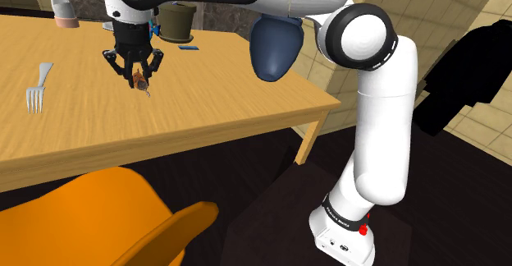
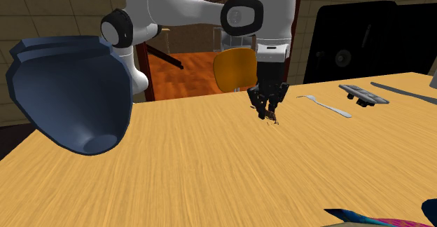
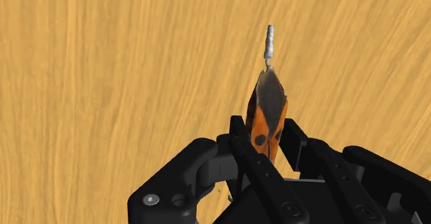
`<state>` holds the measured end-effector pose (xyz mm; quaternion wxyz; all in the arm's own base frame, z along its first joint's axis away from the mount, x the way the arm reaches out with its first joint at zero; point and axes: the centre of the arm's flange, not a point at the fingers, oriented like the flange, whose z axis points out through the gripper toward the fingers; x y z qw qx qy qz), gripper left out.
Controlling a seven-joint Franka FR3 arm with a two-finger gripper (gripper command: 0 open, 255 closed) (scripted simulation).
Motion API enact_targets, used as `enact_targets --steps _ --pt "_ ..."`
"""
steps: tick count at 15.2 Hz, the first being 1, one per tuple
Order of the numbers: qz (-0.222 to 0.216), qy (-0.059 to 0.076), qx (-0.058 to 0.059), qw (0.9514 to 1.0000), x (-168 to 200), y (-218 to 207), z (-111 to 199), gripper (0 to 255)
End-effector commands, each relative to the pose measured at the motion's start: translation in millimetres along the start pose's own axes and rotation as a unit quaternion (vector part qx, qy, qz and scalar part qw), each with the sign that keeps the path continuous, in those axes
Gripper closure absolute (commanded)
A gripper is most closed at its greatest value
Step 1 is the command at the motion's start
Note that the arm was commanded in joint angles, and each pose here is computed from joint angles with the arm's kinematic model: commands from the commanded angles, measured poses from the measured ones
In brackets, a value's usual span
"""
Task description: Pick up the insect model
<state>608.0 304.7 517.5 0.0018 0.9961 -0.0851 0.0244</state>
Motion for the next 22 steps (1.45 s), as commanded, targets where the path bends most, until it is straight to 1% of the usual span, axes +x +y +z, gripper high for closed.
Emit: enact_targets --steps 1,5,20,22 --pt "0.000 0.000 0.000 1.0000 0.0 0.1 0.3 255" --pt "0.000 0.000 0.000 1.0000 0.2 -0.1 0.8 255" --pt "0.000 0.000 0.000 1.0000 4.1 -0.1 -78.3 255" --pt "0.000 0.000 0.000 1.0000 4.1 -0.1 -79.1 255"
